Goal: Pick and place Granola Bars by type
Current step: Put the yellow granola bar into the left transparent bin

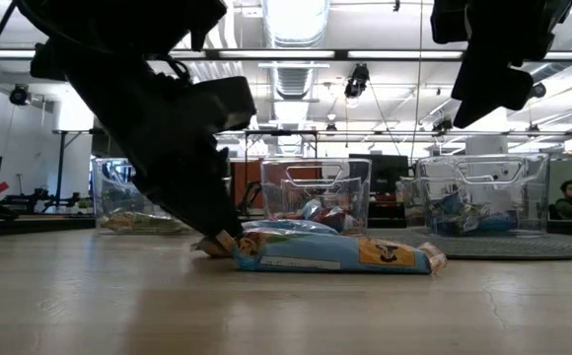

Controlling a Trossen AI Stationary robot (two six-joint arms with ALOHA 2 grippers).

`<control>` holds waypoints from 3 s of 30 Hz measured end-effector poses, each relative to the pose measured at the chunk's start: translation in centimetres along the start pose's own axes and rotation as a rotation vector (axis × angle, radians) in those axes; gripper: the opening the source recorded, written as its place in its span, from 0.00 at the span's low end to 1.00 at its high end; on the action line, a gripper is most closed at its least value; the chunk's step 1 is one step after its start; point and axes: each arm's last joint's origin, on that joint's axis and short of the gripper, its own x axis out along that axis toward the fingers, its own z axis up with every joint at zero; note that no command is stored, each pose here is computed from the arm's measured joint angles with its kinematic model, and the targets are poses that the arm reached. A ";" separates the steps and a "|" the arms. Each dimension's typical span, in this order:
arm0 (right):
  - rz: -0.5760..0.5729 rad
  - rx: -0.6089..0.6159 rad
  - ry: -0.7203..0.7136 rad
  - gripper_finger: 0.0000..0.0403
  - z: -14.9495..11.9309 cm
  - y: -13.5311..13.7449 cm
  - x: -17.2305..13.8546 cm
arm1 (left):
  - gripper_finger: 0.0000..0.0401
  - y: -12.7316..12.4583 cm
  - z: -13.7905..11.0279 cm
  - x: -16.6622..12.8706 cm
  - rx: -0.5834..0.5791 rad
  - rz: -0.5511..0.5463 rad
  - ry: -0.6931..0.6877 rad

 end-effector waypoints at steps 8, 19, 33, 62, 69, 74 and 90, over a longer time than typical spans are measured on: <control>-0.012 -0.012 -0.027 0.58 0.1 0.0 0.0 | 0.17 -1.1 4.0 -6.1 -0.228 0.082 -0.238; -0.038 -0.034 -0.093 0.58 0.4 0.1 0.0 | 0.17 7.5 5.2 -17.2 -0.756 0.537 -0.592; -0.033 0.011 -0.121 0.58 0.6 0.2 0.0 | 0.19 16.4 4.0 -14.7 -0.862 0.774 -0.324; -0.040 -0.049 -0.126 0.58 0.6 0.2 0.0 | 0.44 2.7 5.9 -13.7 -0.249 -0.013 -0.426; -0.047 -0.044 -0.132 0.58 0.7 0.1 0.0 | 0.44 -0.4 3.3 -7.5 -0.209 -0.069 -0.231; -0.041 -0.012 -0.129 0.58 0.7 0.1 0.0 | 0.44 -2.7 2.6 -3.9 -0.071 -0.080 -0.162; -0.006 0.006 -0.083 0.58 0.5 0.2 0.0 | 0.44 -5.9 1.4 -0.5 0.083 -0.111 -0.062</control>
